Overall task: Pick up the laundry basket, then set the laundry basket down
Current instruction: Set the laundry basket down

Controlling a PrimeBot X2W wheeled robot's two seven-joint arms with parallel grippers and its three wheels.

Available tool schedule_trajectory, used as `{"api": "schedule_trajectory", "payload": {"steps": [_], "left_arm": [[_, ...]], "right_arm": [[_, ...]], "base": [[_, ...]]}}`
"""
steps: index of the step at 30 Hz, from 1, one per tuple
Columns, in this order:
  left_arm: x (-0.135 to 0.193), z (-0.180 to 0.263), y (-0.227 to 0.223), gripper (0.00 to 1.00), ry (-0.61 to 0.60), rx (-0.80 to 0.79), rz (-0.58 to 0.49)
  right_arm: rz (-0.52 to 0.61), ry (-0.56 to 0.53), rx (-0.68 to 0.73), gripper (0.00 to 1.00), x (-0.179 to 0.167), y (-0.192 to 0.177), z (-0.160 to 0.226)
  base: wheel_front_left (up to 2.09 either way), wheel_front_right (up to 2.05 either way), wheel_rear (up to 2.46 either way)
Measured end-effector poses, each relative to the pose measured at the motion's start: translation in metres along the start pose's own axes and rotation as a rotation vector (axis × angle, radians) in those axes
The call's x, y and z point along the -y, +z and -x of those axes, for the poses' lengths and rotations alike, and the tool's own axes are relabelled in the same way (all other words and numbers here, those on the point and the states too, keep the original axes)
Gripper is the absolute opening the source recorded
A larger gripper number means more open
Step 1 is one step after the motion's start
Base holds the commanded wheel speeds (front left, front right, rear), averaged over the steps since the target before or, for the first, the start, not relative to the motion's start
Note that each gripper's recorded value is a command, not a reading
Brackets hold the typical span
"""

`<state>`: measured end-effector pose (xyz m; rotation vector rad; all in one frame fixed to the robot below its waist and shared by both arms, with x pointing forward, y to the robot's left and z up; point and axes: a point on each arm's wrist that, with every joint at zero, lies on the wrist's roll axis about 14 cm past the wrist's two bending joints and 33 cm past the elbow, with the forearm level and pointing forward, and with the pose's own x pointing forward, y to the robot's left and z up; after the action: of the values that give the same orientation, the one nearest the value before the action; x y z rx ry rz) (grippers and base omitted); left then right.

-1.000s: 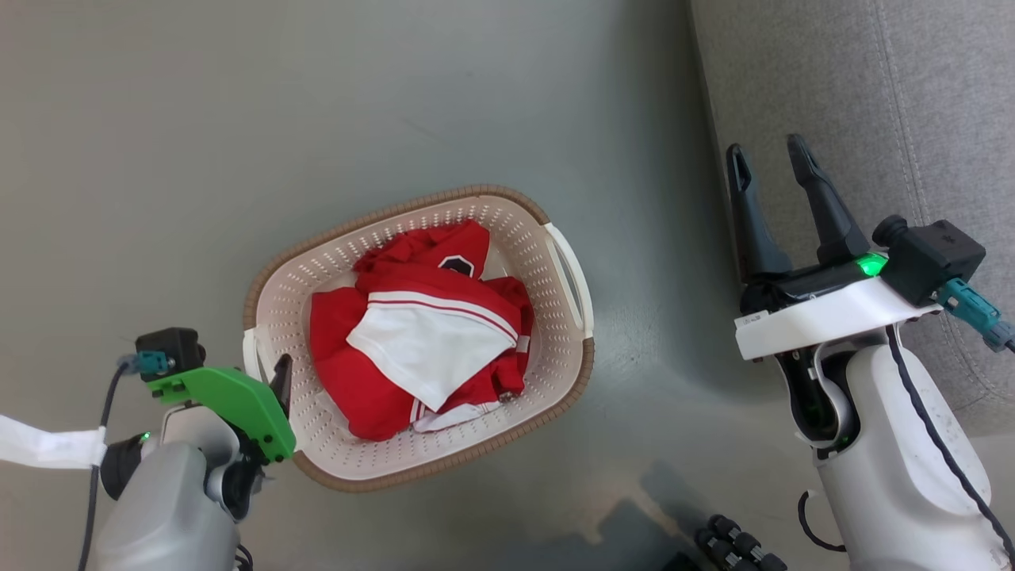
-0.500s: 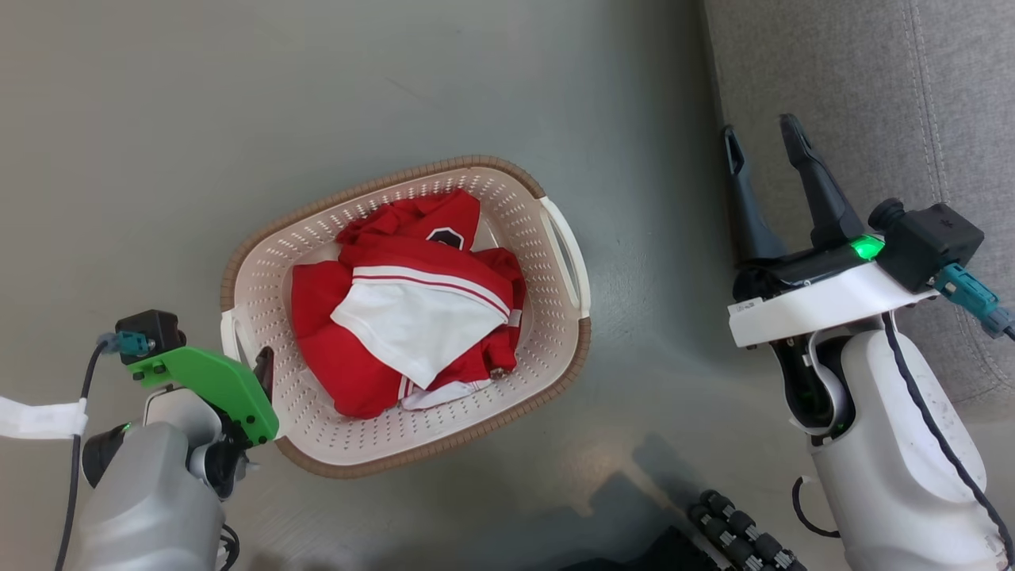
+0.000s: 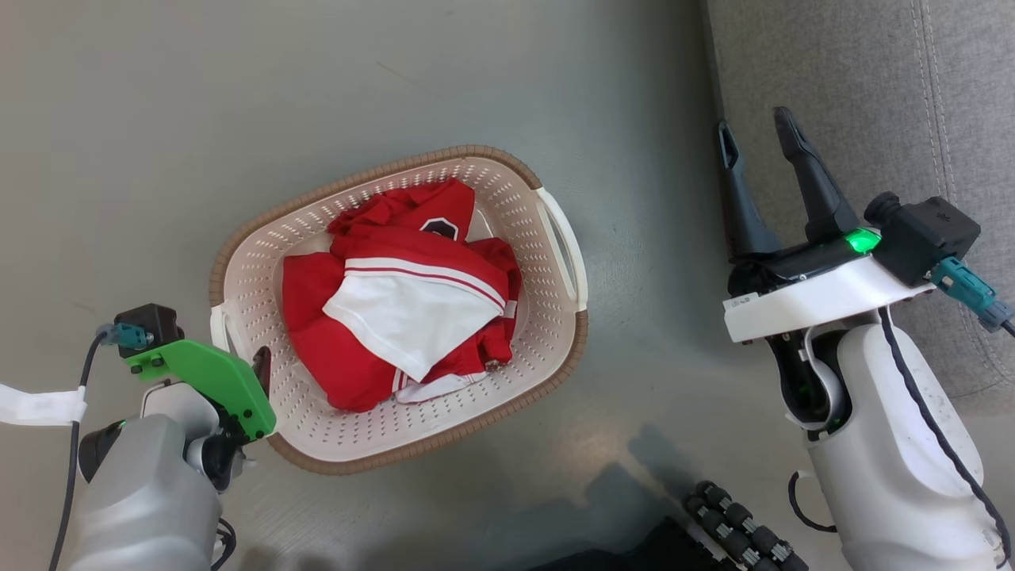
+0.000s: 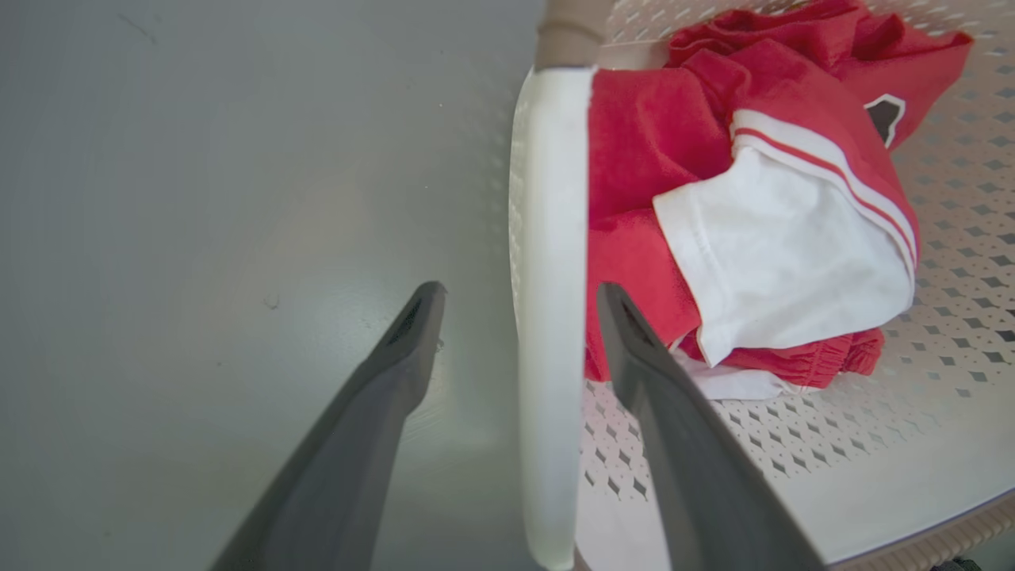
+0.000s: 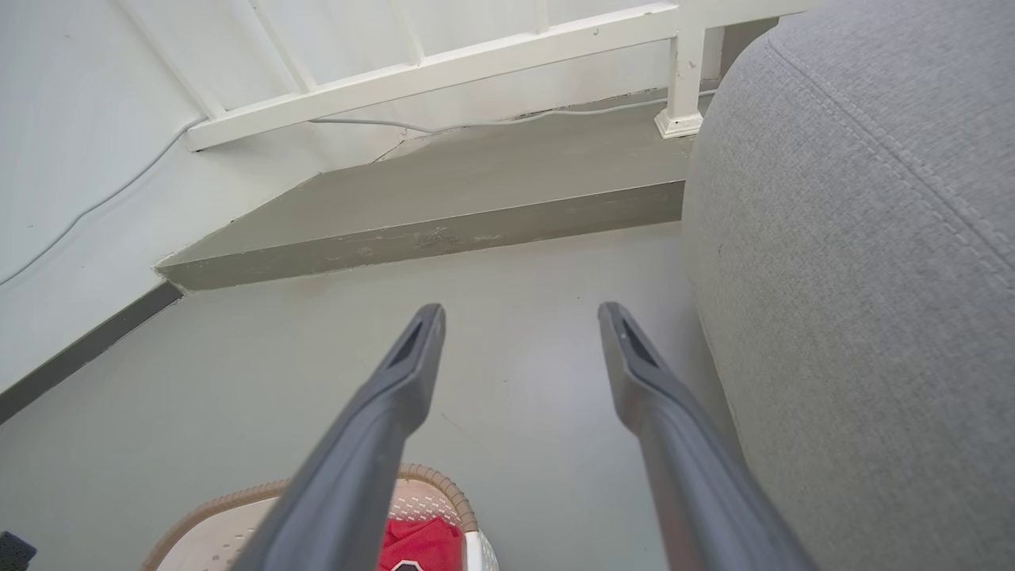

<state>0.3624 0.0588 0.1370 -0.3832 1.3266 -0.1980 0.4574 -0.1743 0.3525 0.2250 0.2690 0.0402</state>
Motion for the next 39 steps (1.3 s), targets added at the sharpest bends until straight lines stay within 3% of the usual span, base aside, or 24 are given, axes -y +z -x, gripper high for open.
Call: {"api": "schedule_trajectory", "payload": {"steps": [5, 7, 9, 10, 11, 12, 13, 39], "left_arm": [[0.0, -0.003, -0.001, 0.87, 0.0, -0.013, -0.003], [0.001, -0.005, -0.002, 0.75, -0.001, -0.02, -0.006], [0.001, -0.006, -0.002, 0.45, -0.001, -0.024, -0.008], [0.001, -0.006, -0.001, 0.38, 0.0, -0.025, -0.008], [0.001, -0.007, -0.001, 0.25, -0.001, -0.024, -0.007], [0.002, -0.007, 0.0, 0.05, -0.003, -0.024, -0.003], [0.002, -0.008, -0.001, 0.0, -0.002, -0.026, 0.001], [0.011, -0.014, 0.021, 0.0, -0.018, 0.009, -0.114]], "right_arm": [[-0.005, -0.004, -0.007, 1.0, 0.001, -0.003, 0.0], [-0.007, -0.006, -0.01, 1.0, 0.002, -0.004, 0.0], [-0.007, -0.007, -0.013, 1.0, 0.002, -0.005, 0.0], [-0.007, -0.007, -0.014, 1.0, 0.002, -0.006, 0.0], [-0.007, -0.006, -0.015, 1.0, 0.002, -0.006, 0.0], [-0.007, -0.005, -0.017, 1.0, 0.002, -0.007, 0.0], [-0.008, -0.004, -0.017, 1.0, 0.002, -0.007, -0.001], [-0.034, 0.003, -0.012, 1.0, -0.001, -0.005, -0.004]], "base": [[0.0, 0.0, 0.0], [0.0, 0.0, 0.0], [0.0, 0.0, 0.0], [0.0, 0.0, 0.0], [0.0, 0.0, 0.0], [0.0, 0.0, 0.0], [0.0, 0.0, 0.0], [0.0, 0.0, 0.0]]}}
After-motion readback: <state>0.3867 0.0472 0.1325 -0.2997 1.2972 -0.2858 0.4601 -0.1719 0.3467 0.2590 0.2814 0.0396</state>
